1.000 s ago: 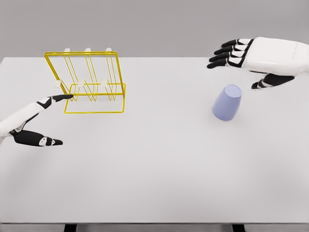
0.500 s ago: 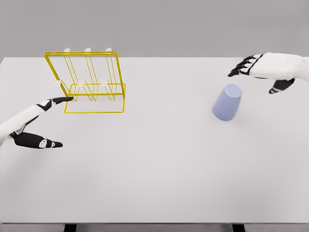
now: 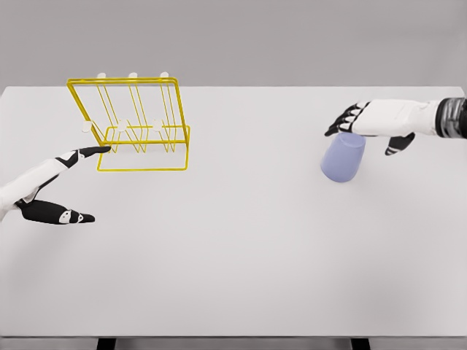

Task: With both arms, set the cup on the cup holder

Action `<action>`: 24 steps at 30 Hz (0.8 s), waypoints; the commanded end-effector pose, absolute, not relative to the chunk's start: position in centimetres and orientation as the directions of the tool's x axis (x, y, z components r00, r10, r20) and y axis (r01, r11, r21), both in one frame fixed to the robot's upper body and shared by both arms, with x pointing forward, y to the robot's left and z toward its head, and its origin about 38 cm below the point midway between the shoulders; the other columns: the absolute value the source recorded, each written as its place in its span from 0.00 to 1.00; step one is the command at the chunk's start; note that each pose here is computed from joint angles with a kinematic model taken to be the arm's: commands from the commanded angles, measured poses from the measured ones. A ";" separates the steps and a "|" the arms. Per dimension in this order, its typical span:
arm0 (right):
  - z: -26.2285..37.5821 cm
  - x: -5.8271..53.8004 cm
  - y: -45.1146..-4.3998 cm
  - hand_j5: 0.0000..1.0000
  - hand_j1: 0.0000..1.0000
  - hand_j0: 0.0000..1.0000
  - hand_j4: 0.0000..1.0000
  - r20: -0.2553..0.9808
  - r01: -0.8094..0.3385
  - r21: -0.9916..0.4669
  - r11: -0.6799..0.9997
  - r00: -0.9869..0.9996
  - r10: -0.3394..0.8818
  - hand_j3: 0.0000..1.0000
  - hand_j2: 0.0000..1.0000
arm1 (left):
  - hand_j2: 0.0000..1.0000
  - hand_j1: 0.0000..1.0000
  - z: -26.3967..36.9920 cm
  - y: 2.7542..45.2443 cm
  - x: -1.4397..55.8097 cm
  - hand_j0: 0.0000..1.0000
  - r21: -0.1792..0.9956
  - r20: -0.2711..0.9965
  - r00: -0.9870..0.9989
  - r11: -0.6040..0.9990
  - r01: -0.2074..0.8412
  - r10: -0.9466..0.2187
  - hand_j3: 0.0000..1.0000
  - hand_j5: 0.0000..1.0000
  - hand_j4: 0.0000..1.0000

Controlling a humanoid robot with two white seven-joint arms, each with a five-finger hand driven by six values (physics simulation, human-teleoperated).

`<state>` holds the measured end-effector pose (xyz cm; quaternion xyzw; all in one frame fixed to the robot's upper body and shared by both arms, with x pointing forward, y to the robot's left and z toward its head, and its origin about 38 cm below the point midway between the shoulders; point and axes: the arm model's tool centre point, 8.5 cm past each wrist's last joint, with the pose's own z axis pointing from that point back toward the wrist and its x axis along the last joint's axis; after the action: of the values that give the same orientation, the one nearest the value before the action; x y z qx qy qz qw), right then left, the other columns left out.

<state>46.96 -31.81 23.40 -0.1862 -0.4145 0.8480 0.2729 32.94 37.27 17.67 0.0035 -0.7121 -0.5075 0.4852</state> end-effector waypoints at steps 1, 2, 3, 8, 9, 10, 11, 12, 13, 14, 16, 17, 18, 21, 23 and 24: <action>22.8 47.0 -31.6 1.00 1.00 1.00 1.00 -0.087 -0.315 -0.797 -0.515 -0.784 0.615 1.00 1.00 | 1.00 1.00 17.7 37.3 33.0 1.00 0.723 0.691 -0.527 0.490 0.487 -0.495 1.00 1.00 1.00; 22.4 46.9 -31.3 1.00 1.00 1.00 1.00 -0.083 -0.320 -0.790 -0.523 -0.790 0.608 1.00 1.00 | 1.00 1.00 17.7 37.3 33.0 1.00 0.723 0.691 -0.527 0.490 0.487 -0.495 1.00 1.00 1.00; 22.4 46.9 -31.3 1.00 1.00 1.00 1.00 -0.083 -0.319 -0.790 -0.523 -0.790 0.607 1.00 1.00 | 1.00 1.00 17.7 37.3 33.0 1.00 0.723 0.691 -0.527 0.490 0.487 -0.495 1.00 1.00 1.00; 22.8 47.1 -31.1 1.00 1.00 1.00 1.00 -0.090 -0.311 -0.792 -0.525 -0.791 0.605 1.00 1.00 | 1.00 1.00 17.7 37.3 32.9 1.00 0.722 0.691 -0.526 0.490 0.488 -0.496 1.00 1.00 1.00; 22.8 47.2 -30.9 1.00 1.00 1.00 1.00 -0.091 -0.308 -0.793 -0.525 -0.794 0.602 1.00 1.00 | 1.00 1.00 17.7 37.3 32.9 1.00 0.722 0.691 -0.527 0.490 0.488 -0.494 1.00 1.00 1.00; 22.8 47.3 -30.9 1.00 1.00 1.00 1.00 -0.108 -0.301 -0.787 -0.539 -0.793 0.600 1.00 1.00 | 1.00 1.00 17.7 37.3 32.9 1.00 0.722 0.691 -0.526 0.490 0.488 -0.496 1.00 1.00 1.00; 22.6 47.4 -30.8 1.00 1.00 1.00 1.00 -0.113 -0.301 -0.783 -0.545 -0.792 0.600 1.00 1.00 | 1.00 1.00 17.7 37.3 32.9 1.00 0.722 0.691 -0.526 0.490 0.488 -0.496 1.00 1.00 1.00; 22.5 47.5 -30.6 1.00 1.00 1.00 1.00 -0.110 -0.301 -0.784 -0.543 -0.793 0.599 1.00 1.00 | 1.00 1.00 17.7 37.3 32.9 1.00 0.722 0.691 -0.526 0.490 0.488 -0.496 1.00 1.00 1.00; 22.4 47.5 -30.5 1.00 1.00 1.00 1.00 -0.107 -0.303 -0.784 -0.542 -0.794 0.599 1.00 1.00 | 1.00 1.00 17.7 37.3 32.9 1.00 0.722 0.691 -0.526 0.490 0.488 -0.496 1.00 1.00 1.00; 22.4 47.5 -30.5 1.00 1.00 1.00 1.00 -0.107 -0.303 -0.784 -0.542 -0.794 0.599 1.00 1.00 | 1.00 1.00 17.7 37.3 32.9 1.00 0.722 0.691 -0.526 0.490 0.488 -0.496 1.00 1.00 1.00; 22.4 47.6 -30.2 1.00 1.00 1.00 1.00 -0.106 -0.300 -0.785 -0.542 -0.797 0.595 1.00 1.00 | 1.00 1.00 17.7 37.3 32.9 1.00 0.722 0.691 -0.526 0.490 0.488 -0.496 1.00 1.00 1.00; 22.4 47.6 -30.2 1.00 1.00 1.00 1.00 -0.106 -0.300 -0.785 -0.542 -0.797 0.595 1.00 1.00 | 1.00 1.00 17.7 37.3 32.9 1.00 0.722 0.691 -0.526 0.490 0.488 -0.496 1.00 1.00 1.00; 22.4 47.6 -30.2 1.00 1.00 1.00 1.00 -0.106 -0.300 -0.785 -0.542 -0.797 0.595 1.00 1.00 | 1.00 1.00 17.7 37.3 32.9 1.00 0.722 0.691 -0.526 0.490 0.488 -0.496 1.00 1.00 1.00; 22.3 47.6 -30.2 1.00 1.00 1.00 1.00 -0.107 -0.300 -0.784 -0.544 -0.797 0.594 1.00 1.00 | 1.00 1.00 17.7 37.3 32.9 1.00 0.722 0.691 -0.526 0.490 0.488 -0.496 1.00 1.00 1.00; 22.3 47.6 -30.3 0.95 0.95 0.95 0.95 -0.105 -0.302 -0.784 -0.542 -0.796 0.596 0.95 0.95 | 1.00 1.00 17.7 37.3 32.9 1.00 0.722 0.691 -0.526 0.490 0.488 -0.496 1.00 1.00 1.00; 22.3 47.5 -30.2 0.92 0.92 0.92 0.92 -0.106 -0.301 -0.783 -0.544 -0.798 0.594 0.92 0.92 | 1.00 1.00 17.7 37.3 32.9 1.00 0.722 0.691 -0.526 0.490 0.488 -0.496 1.00 1.00 1.00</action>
<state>47.52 -30.21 22.22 -0.1828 -0.3990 0.8605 0.2589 32.91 37.28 17.62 0.0032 -0.7117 -0.5075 0.4858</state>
